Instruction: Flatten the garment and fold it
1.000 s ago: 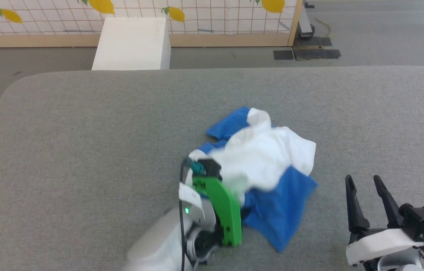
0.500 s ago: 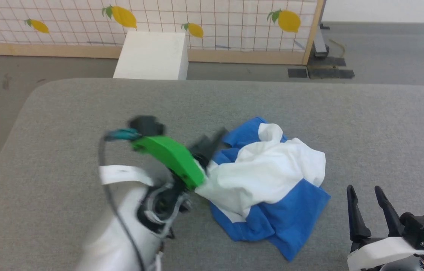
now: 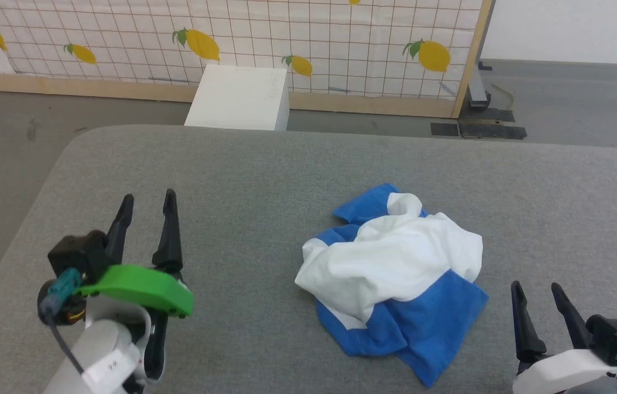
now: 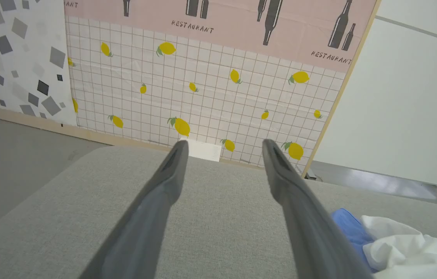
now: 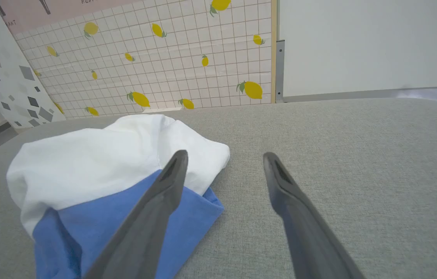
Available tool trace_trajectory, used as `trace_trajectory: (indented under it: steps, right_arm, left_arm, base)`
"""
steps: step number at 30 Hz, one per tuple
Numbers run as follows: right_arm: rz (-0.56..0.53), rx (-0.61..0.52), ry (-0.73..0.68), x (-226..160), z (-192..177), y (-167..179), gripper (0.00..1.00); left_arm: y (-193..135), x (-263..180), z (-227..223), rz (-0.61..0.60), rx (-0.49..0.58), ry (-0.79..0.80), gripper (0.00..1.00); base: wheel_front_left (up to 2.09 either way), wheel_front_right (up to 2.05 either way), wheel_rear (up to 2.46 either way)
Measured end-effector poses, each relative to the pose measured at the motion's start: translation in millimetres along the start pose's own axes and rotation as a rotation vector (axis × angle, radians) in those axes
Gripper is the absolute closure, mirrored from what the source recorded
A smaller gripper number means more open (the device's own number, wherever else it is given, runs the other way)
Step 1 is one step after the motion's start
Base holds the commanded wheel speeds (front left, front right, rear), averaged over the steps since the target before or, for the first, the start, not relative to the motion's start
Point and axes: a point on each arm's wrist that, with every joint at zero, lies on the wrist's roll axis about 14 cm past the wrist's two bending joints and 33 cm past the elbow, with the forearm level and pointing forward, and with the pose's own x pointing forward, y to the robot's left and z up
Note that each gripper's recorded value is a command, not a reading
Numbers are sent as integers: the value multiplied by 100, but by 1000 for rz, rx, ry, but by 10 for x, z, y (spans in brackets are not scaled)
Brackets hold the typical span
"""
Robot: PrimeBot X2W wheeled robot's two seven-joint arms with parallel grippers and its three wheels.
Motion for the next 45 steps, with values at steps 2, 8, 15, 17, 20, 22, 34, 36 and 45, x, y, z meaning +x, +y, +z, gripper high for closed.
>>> trace_trajectory:
  steps: [2, 8, 15, 17, 20, 22, 34, 36, 45]
  right_arm:
    - [-5, -2, 19, 9, -25, -18, 0]
    - [-30, 5, 177, 25, -285, -100, 0]
    - [0, -72, 451, 252, -564, -15, 0]
    - [25, -112, 546, 291, -666, 68, 0]
    - [70, -169, 651, 348, -768, 189, 0]
    - [90, -191, 706, 358, -836, 226, 0]
    - [149, -224, 878, 352, -1118, 280, 100]
    - [160, -218, 869, 363, -1087, 287, 100]
    - [-26, -271, 745, 647, -445, -595, 100]
  left_arm:
    - [5, -69, 70, -1, 48, -33, 0]
    - [-16, -267, 58, 30, 58, -67, 0]
    - [-61, -303, -62, 34, 57, -55, 0]
    - [-58, -300, -100, 36, 61, -48, 0]
    - [-41, -308, -161, 38, 77, -33, 0]
    - [-22, -317, -200, 40, 81, -22, 0]
    - [227, -378, -358, 119, 79, 27, 0]
    - [240, -378, -353, 121, 79, 25, 0]
    - [149, -323, -378, 84, 78, 27, 0]
  base:
    - [0, 0, 0]
    - [0, 0, 0]
    - [0, 0, 0]
    - [0, 0, 0]
    - [0, 0, 0]
    - [0, 0, 0]
    - [0, 0, 0]
    - [0, 0, 0]
    - [0, 0, 0]
